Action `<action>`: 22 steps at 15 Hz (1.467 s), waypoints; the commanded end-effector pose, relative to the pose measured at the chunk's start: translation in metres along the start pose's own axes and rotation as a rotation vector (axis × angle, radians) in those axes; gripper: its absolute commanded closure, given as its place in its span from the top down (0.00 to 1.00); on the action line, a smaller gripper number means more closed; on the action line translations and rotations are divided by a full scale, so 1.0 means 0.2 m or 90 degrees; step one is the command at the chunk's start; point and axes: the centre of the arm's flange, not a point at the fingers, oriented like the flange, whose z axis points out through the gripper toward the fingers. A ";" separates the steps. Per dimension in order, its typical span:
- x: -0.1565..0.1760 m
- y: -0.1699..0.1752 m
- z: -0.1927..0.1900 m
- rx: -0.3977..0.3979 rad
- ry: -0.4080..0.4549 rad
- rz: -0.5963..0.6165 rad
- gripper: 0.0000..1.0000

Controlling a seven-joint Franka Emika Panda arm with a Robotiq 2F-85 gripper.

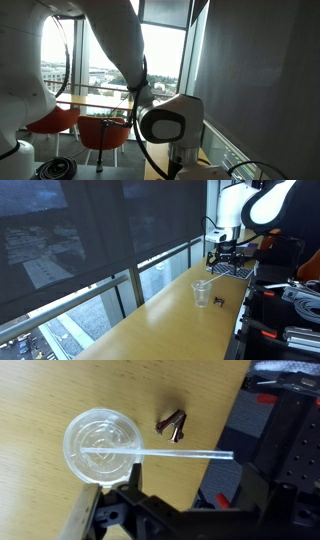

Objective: Put the straw in the cup

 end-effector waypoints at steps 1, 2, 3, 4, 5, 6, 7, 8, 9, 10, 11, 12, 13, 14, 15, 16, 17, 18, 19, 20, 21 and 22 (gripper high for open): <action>-0.04 0.06 -0.01 -0.003 -0.025 0.007 1.00; -0.05 0.06 -0.02 -0.004 -0.028 0.010 1.00; -0.05 0.06 -0.02 -0.004 -0.030 0.013 1.00; -0.06 0.07 -0.02 -0.004 -0.032 0.014 1.00; -0.07 0.08 -0.02 -0.004 -0.032 0.017 1.00; -0.08 0.08 -0.02 -0.004 -0.031 0.019 1.00; -0.08 0.09 -0.02 -0.005 -0.030 0.020 1.00; -0.08 0.10 -0.01 -0.005 -0.029 0.020 1.00; -0.09 0.11 -0.01 -0.006 -0.028 0.020 1.00; -0.09 0.12 0.00 -0.008 -0.028 0.019 1.00; -0.10 0.14 0.00 -0.010 -0.027 0.019 1.00; -0.11 0.16 0.00 -0.016 -0.025 0.018 1.00; -0.11 0.19 0.00 -0.022 -0.026 0.018 1.00; -0.12 0.23 -0.01 -0.029 -0.026 0.018 1.00; -0.14 0.27 -0.03 -0.038 -0.029 0.019 1.00; -0.15 0.31 -0.04 -0.046 -0.030 0.019 1.00; -0.16 0.36 -0.05 -0.054 -0.030 0.019 1.00; -0.18 0.41 -0.05 -0.061 -0.031 0.021 1.00; -0.20 0.45 -0.06 -0.068 -0.032 0.024 1.00; -0.21 0.49 -0.07 -0.072 -0.030 0.025 1.00; -0.21 0.52 -0.09 -0.078 -0.030 0.026 1.00; -0.21 0.55 -0.10 -0.082 -0.028 0.025 1.00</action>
